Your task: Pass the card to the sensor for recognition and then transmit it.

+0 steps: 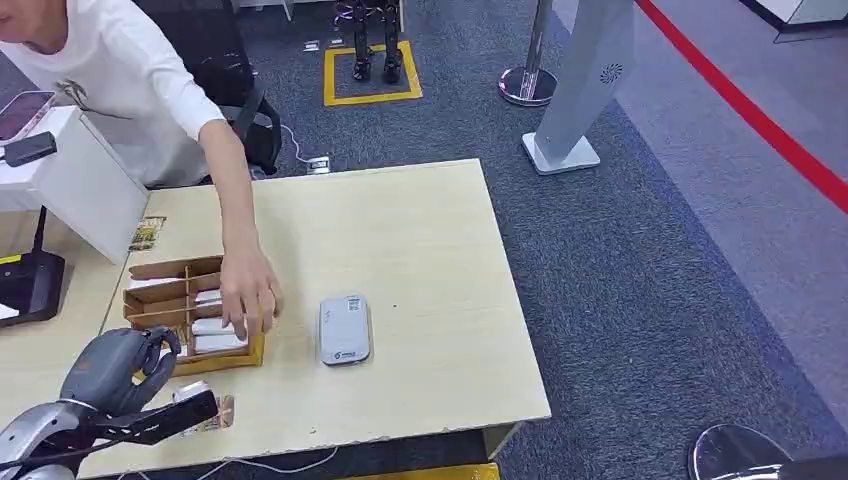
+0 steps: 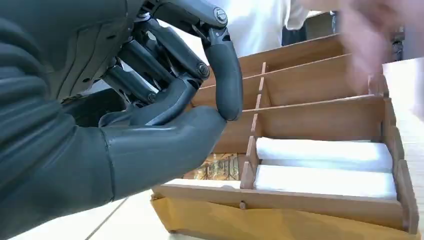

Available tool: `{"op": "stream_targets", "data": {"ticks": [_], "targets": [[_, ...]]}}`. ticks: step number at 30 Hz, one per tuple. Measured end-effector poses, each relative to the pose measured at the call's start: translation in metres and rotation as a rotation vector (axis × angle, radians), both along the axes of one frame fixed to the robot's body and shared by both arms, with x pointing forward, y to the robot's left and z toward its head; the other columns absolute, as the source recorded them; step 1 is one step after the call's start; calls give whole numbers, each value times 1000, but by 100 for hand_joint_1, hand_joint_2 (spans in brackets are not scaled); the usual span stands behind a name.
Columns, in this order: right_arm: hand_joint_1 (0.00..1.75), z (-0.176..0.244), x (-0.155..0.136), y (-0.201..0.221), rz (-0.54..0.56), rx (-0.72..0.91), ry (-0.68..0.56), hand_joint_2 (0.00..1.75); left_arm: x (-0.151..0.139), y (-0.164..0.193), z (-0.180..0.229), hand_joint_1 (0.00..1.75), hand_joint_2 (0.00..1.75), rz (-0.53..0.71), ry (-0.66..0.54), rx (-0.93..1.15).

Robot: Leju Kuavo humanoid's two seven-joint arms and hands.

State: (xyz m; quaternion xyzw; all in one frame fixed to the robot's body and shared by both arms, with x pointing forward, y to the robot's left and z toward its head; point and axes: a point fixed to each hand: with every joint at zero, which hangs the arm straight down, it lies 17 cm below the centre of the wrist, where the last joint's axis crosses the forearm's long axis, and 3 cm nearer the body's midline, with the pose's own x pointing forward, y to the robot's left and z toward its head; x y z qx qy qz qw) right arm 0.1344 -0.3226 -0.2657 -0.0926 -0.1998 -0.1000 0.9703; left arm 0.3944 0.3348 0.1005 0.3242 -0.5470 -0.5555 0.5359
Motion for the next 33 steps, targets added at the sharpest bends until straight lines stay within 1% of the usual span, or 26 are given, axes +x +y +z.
{"op": "stream_targets", "data": {"ticks": [1,2,7,18,33], "targets": [[0,0,0,0,0,0,0,0,0,0,1,30,175,-1,-5,0],[0,0,0,0,0,-1,0,0,1,-1,3,0,175,1,-17,-3],[0,0,-1,0,0,-1,0,0,3,-4,9,0,175,8,-60,0],[0,0,-3,0,1,-2,-3,0,-3,-12,4,0,175,8,-51,-24],[0,-1,-6,-2,1,-6,0,0,-5,-13,5,0,175,19,-56,-37]]}}
